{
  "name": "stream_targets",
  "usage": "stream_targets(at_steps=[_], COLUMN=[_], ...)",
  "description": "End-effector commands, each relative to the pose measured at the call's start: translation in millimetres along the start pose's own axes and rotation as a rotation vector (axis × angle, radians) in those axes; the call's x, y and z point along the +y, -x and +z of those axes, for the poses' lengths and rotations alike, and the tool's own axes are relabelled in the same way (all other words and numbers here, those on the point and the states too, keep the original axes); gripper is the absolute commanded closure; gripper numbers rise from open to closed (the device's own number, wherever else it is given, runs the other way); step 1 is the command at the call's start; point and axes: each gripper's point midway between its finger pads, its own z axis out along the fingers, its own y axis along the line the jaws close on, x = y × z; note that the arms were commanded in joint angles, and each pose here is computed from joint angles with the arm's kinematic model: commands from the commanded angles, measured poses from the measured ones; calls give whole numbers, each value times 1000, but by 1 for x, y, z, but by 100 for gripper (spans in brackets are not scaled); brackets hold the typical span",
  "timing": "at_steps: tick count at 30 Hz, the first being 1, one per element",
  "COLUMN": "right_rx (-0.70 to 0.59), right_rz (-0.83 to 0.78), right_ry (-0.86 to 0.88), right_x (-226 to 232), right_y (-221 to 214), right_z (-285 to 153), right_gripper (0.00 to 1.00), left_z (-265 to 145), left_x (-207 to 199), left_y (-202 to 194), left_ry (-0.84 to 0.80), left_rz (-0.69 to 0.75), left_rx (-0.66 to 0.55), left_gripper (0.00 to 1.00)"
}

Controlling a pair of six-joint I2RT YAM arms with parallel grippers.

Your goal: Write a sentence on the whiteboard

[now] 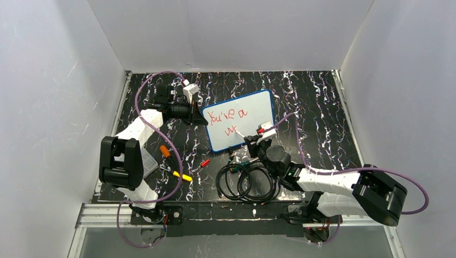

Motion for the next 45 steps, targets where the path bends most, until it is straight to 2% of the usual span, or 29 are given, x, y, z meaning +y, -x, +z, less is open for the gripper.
stream_targets(at_steps=[1,7,15,35,45], right_rx=[1,-44,-116,-4,-85], right_rz=[29,23,17,11,7], right_ry=[-17,-64,-43,-86,-91], right_x=[-6,-14,-4,-20,-19], right_y=[-4,10,37,-7,25], right_z=[-8,-7,3,-9,-7], right_gripper=[99,99,99,99,99], left_z=[-7,-7,-7,-7,-7], left_x=[-12,-11,-11,-12,-12], left_y=[14,13,13,14,13], left_ry=[-10,-10,-9,-10,-10], left_rz=[48,47,48,51,50], left_rx=[-27,-27,-27,-30,-28], left_gripper=[100,100,100,100,100])
